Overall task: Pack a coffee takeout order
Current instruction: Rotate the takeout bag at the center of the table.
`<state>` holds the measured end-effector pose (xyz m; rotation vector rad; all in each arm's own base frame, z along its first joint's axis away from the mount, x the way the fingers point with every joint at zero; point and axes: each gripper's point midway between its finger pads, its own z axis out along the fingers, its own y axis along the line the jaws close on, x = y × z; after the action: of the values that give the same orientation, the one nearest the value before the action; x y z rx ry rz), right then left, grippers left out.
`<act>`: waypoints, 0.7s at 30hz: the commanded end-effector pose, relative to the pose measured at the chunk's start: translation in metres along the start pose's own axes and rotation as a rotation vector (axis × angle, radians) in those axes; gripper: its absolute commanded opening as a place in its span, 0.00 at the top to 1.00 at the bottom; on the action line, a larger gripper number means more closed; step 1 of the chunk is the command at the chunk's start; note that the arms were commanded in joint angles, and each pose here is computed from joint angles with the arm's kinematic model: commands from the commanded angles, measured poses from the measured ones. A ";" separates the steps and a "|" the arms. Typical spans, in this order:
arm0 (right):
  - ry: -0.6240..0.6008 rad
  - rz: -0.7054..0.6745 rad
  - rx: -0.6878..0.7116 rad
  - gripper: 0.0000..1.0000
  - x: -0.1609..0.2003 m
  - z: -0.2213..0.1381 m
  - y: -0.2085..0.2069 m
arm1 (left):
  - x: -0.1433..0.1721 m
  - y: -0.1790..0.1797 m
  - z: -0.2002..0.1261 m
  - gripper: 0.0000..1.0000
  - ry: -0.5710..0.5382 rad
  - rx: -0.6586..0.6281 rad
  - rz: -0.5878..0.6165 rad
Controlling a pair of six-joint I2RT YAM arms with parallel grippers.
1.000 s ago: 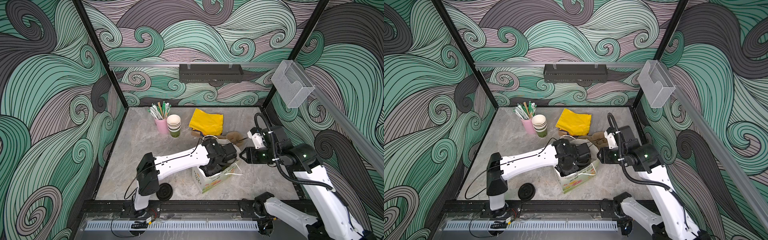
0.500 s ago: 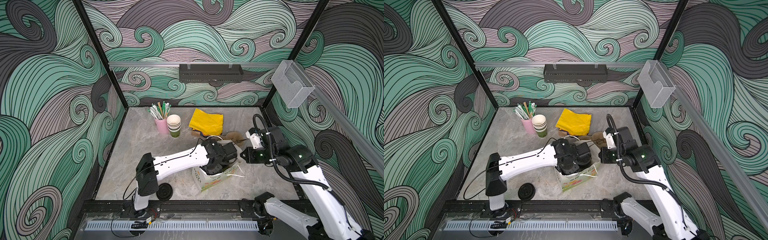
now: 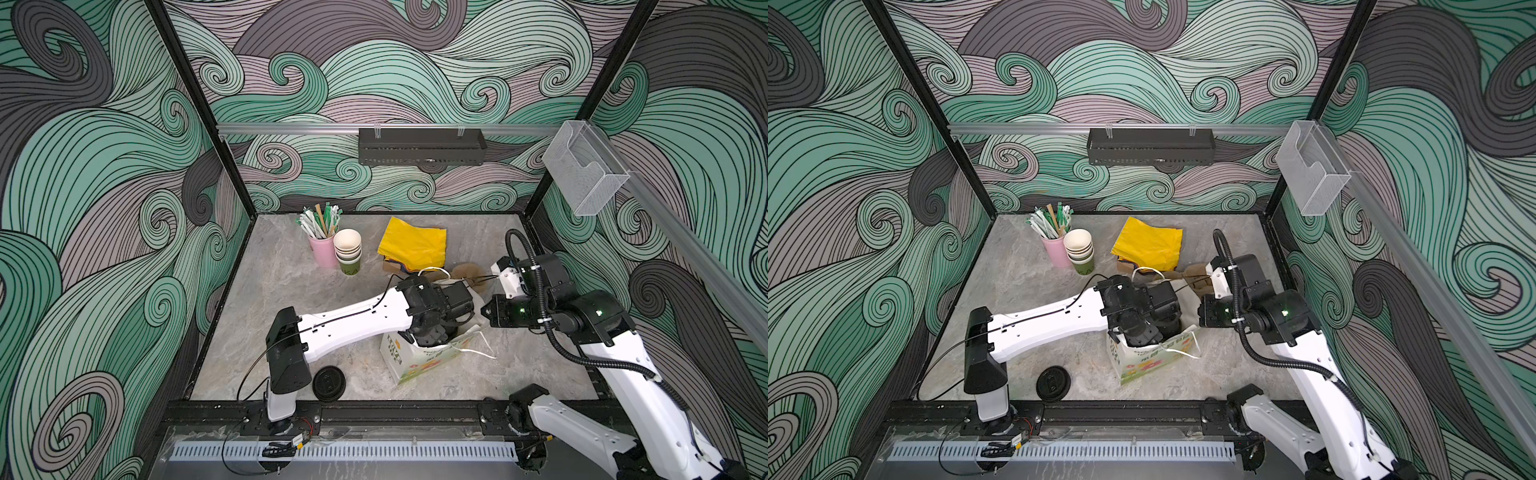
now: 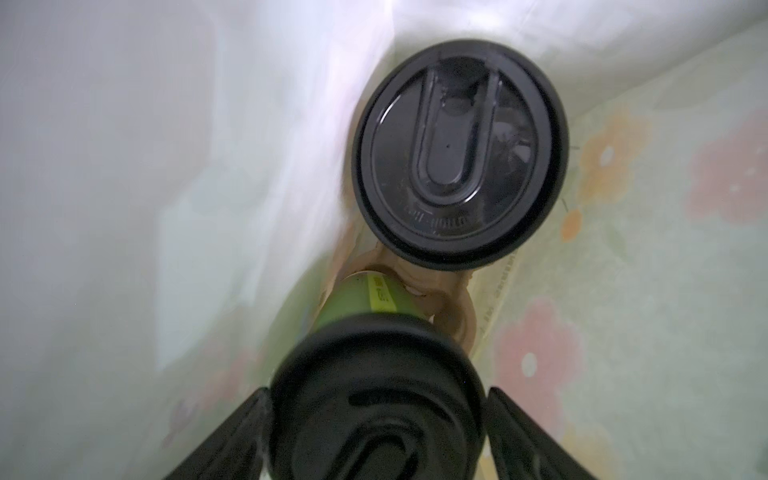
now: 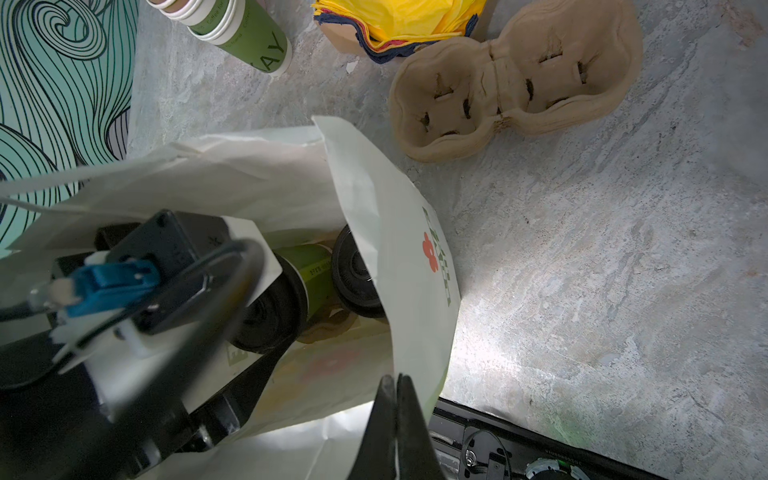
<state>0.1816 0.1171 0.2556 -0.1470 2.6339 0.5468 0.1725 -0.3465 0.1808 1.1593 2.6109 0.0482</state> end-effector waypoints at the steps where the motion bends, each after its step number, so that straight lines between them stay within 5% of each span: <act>1: 0.018 0.001 -0.022 1.00 0.004 0.002 0.003 | 0.000 0.000 -0.005 0.16 -0.005 -0.015 -0.002; 21: 0.031 -0.021 -0.045 1.00 0.010 0.005 0.011 | -0.016 0.005 -0.007 0.15 -0.041 -0.058 -0.006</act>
<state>0.1779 0.1293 0.2535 -0.1811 2.6346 0.6043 0.1857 -0.3565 0.1910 1.1255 2.5661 0.0765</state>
